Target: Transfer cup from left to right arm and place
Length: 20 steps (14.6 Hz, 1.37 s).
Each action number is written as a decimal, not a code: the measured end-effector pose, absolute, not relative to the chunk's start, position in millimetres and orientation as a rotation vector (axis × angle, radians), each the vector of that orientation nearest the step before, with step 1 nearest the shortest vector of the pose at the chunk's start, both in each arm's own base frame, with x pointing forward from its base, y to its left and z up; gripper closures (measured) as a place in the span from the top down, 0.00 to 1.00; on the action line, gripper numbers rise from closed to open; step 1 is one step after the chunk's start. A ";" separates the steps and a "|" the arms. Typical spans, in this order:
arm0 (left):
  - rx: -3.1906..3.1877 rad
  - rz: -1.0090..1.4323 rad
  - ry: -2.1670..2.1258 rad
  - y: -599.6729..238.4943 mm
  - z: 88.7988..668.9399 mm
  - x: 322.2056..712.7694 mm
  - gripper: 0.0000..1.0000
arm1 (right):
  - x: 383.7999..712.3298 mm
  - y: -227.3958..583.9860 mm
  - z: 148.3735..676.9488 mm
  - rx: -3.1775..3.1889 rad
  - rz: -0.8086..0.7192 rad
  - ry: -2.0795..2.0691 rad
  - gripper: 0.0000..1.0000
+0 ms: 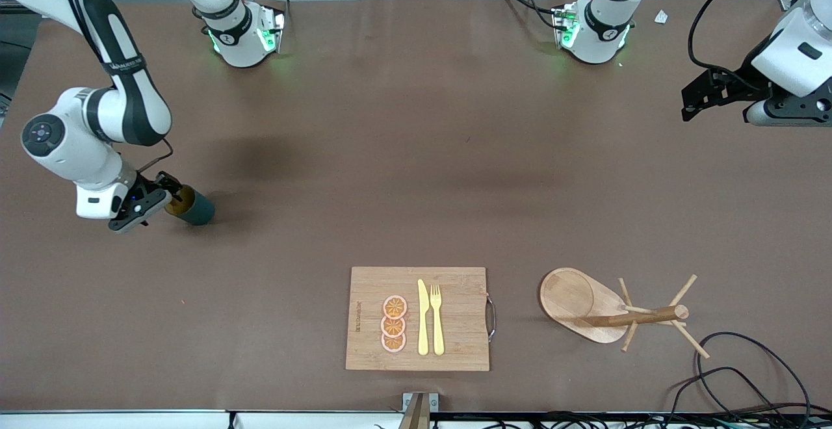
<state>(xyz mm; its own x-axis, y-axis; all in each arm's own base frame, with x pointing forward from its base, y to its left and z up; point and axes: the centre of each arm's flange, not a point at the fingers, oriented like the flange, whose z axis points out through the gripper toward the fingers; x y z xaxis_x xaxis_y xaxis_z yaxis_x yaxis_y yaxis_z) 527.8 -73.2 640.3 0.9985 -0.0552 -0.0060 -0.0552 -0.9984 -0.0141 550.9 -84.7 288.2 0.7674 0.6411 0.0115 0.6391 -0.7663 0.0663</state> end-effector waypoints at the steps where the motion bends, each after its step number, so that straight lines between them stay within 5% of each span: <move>1: -3.126 0.009 0.088 -73.7 640.3 527.7 1.00 | 553.0 -86.8 301.8 2.921 0.050 0.981 1.00; 9: -3.125 0.008 0.112 -82.0 640.4 526.5 1.00 | 554.2 -88.4 480.6 3.132 -0.064 0.349 1.00; 20: -3.126 -0.020 0.119 -84.7 648.7 526.2 1.00 | 496.9 16.5 607.3 3.140 -0.035 0.061 1.00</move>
<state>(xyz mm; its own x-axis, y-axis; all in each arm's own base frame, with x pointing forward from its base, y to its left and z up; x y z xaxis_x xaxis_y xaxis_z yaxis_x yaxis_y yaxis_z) 526.2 -84.7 648.7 0.9970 -0.0764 0.0121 -0.0762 -0.9970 -0.0138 496.9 16.5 607.3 0.9990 0.0389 -0.0225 0.0389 -0.9992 0.0003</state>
